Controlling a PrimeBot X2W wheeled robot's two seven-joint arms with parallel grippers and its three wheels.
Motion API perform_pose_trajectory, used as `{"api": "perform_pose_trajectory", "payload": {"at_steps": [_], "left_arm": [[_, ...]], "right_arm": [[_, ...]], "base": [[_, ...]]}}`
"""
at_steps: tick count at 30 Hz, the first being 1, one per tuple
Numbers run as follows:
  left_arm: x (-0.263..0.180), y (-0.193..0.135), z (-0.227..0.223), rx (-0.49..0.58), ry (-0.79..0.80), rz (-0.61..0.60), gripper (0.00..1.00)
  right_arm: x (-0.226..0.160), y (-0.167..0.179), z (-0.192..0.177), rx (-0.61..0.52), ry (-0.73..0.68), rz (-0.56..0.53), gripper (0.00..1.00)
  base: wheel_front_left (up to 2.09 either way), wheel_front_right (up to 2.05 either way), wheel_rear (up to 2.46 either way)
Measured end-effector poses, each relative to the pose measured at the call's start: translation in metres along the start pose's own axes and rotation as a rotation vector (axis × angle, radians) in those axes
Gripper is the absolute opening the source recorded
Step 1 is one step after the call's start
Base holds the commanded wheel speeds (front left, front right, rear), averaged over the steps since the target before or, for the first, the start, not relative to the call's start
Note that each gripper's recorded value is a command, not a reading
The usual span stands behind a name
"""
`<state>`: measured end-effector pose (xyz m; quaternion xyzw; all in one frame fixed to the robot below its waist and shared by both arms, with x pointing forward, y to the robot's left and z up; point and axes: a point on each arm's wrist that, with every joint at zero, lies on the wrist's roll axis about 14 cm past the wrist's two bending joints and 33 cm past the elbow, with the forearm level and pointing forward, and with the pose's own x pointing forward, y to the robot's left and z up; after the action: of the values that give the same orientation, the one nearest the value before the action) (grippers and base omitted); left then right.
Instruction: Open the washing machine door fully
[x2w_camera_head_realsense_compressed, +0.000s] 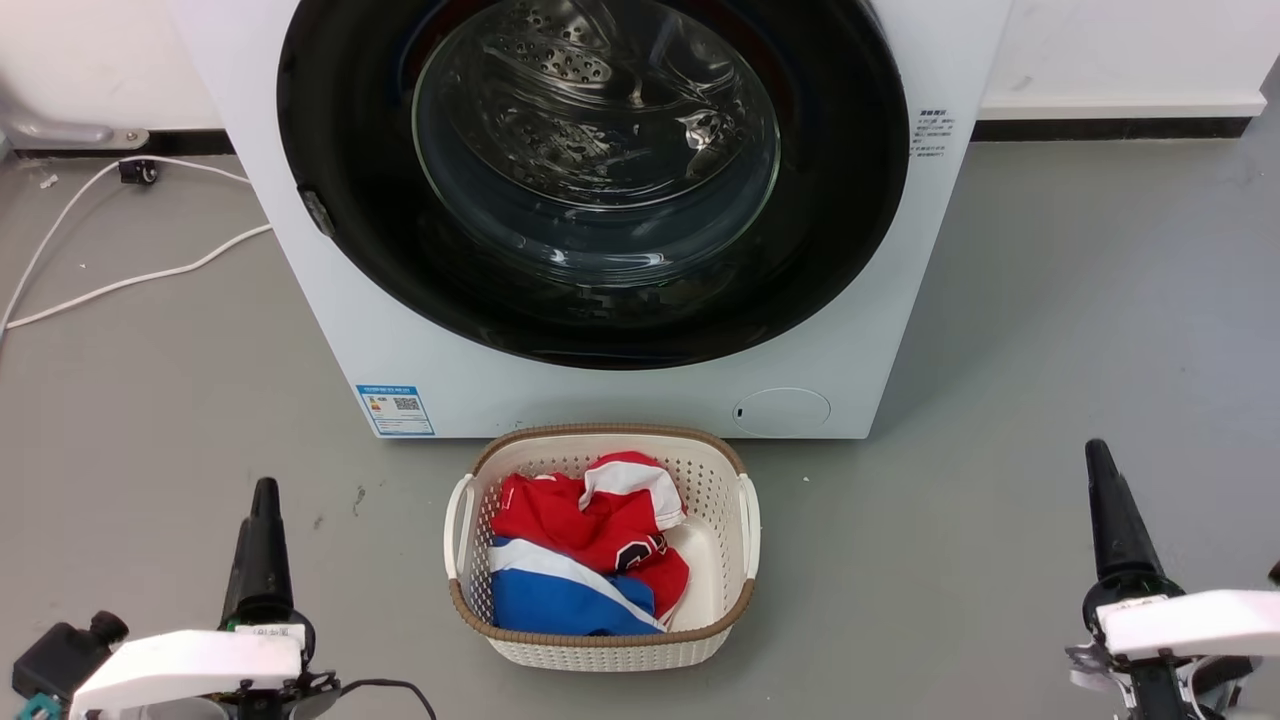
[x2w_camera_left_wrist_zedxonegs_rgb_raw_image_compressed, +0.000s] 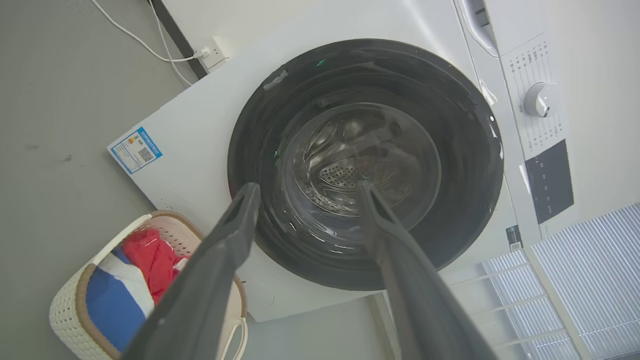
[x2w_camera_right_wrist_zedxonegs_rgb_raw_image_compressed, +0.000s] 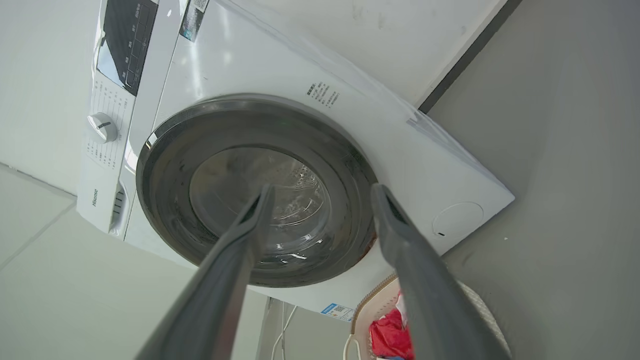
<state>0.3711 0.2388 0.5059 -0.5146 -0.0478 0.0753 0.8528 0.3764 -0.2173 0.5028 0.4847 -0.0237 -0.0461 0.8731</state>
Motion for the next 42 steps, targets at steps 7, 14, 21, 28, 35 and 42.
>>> {"api": "perform_pose_trajectory", "payload": {"at_steps": [7, 14, 21, 28, 35, 42], "left_arm": [[0.000, -0.024, -0.004, 0.160, 0.001, -0.065, 1.00], [-0.001, -0.051, -0.011, 0.329, -0.004, -0.148, 1.00], [-0.006, -0.076, -0.035, 0.537, 0.016, -0.232, 1.00], [-0.010, -0.091, -0.049, 0.725, 0.014, -0.285, 1.00], [-0.016, -0.096, -0.062, 0.863, 0.018, -0.318, 1.00], [-0.024, -0.103, -0.077, 0.969, 0.025, -0.378, 1.00]], "right_arm": [[0.002, 0.027, 0.002, -0.211, -0.013, 0.091, 1.00], [0.001, 0.047, 0.005, -0.362, -0.041, 0.155, 1.00], [-0.001, 0.058, 0.008, -0.518, -0.074, 0.196, 1.00], [-0.003, 0.063, 0.006, -0.652, -0.088, 0.221, 1.00], [-0.004, 0.067, 0.005, -0.736, -0.101, 0.239, 1.00], [-0.006, 0.068, 0.005, -0.831, -0.111, 0.250, 1.00]], "base": [[0.00, 0.00, 0.00], [0.00, 0.00, 0.00], [0.00, 0.00, 0.00], [0.00, 0.00, 0.00], [0.00, 0.00, 0.00], [0.00, 0.00, 0.00]]}}
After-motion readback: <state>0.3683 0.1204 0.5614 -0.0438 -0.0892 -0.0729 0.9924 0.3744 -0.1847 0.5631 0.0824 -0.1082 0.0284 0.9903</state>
